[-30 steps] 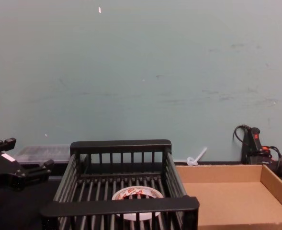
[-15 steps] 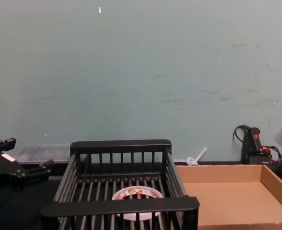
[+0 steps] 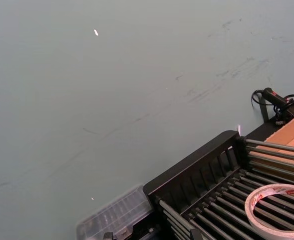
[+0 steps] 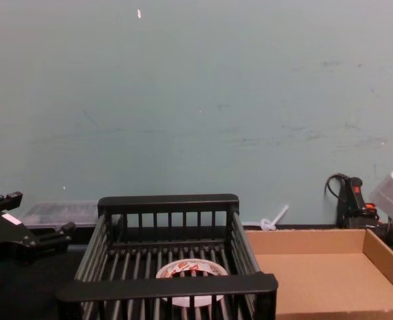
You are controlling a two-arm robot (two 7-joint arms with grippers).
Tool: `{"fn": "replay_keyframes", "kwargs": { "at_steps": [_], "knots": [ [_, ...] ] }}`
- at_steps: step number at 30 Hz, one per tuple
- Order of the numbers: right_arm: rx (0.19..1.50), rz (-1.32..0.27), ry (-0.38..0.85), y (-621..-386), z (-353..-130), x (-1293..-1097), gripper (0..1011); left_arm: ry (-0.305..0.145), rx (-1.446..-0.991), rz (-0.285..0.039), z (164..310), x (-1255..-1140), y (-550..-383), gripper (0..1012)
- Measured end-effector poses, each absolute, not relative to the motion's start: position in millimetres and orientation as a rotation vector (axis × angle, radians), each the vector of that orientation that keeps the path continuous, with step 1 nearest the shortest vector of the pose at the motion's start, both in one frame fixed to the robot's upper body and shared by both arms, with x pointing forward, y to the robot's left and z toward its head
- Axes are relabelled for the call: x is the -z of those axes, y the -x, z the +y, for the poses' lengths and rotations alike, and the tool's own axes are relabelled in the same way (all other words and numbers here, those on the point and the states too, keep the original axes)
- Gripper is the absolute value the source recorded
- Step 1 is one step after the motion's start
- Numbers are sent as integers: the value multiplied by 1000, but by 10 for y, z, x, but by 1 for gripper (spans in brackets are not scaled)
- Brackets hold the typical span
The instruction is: Pick up the white tape and place it into the black box , Pick up the silver tape and place it into the brown box.
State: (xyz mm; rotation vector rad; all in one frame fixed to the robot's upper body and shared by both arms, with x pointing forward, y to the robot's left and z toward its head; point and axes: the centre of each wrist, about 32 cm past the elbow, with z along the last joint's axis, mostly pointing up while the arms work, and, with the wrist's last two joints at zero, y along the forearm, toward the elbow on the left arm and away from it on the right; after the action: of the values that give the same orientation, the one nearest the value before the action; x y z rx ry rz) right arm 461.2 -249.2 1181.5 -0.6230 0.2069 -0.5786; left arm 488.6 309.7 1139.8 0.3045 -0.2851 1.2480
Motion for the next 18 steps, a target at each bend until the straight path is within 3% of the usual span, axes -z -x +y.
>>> {"fn": "replay_keyframes", "kwargs": {
  "at_steps": [18],
  "knots": [
    [590,207,639,-4649,-2473,-11790,1002,-304,-1248,-285,3097,-11398,-4886,1001]
  ]
}}
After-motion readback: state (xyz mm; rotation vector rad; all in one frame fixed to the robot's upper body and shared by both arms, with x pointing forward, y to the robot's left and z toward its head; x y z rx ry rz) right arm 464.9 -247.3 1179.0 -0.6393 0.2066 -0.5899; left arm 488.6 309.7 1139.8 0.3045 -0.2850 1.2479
